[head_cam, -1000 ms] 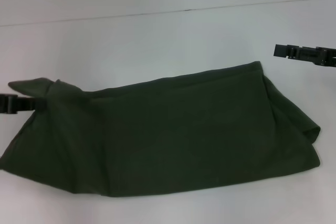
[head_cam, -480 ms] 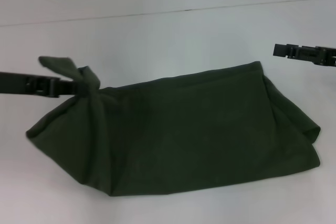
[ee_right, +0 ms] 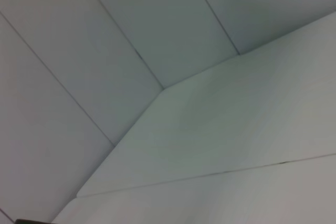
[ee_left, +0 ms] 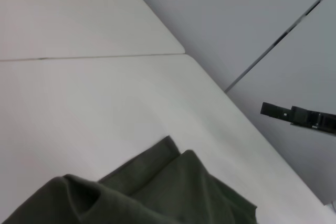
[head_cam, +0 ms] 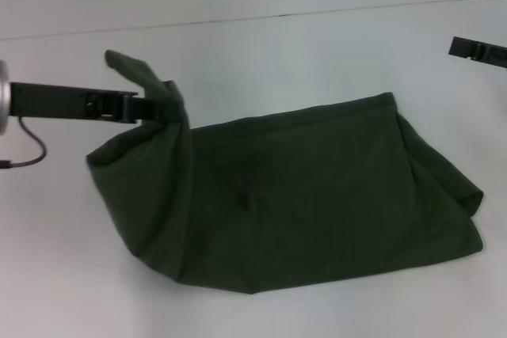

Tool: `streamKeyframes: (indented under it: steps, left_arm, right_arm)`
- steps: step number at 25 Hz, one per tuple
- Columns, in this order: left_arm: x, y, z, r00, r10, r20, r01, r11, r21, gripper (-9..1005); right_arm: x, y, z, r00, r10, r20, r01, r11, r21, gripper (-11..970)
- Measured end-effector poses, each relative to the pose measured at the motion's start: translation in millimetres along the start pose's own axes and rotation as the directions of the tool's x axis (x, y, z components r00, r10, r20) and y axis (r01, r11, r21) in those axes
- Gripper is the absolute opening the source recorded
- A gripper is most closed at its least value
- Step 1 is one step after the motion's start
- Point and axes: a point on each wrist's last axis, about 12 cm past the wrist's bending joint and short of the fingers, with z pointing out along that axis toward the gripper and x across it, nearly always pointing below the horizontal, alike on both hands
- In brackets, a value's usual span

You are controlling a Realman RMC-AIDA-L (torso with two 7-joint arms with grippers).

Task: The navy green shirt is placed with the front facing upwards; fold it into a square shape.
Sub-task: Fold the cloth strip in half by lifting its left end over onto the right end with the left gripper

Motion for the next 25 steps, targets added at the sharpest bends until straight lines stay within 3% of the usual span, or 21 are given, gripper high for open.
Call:
streamKeyframes:
  steps: [11,18,25]
  left_arm:
    - [-6,-5.7,19,1.0,0.012,-0.002,-0.012,1.0,0.029,2]
    - [-1,1.1,8,1.0,0.0,0.014,0.0,1.0,0.005,2]
    - [12,19.3,-26,0.997,-0.029,0.065,0.032,0.998,-0.048,3]
  right_arm:
    - [2,-1.6,-6,0.999,-0.004,-0.035,0.004,1.0,0.011,853]
    - [4,-1.6,-7,0.999,0.001,-0.033,-0.001,1.0,0.011,852]
    - [7,0.8,-1,0.999,0.011,-0.034,-0.011,1.0,-0.003,853]
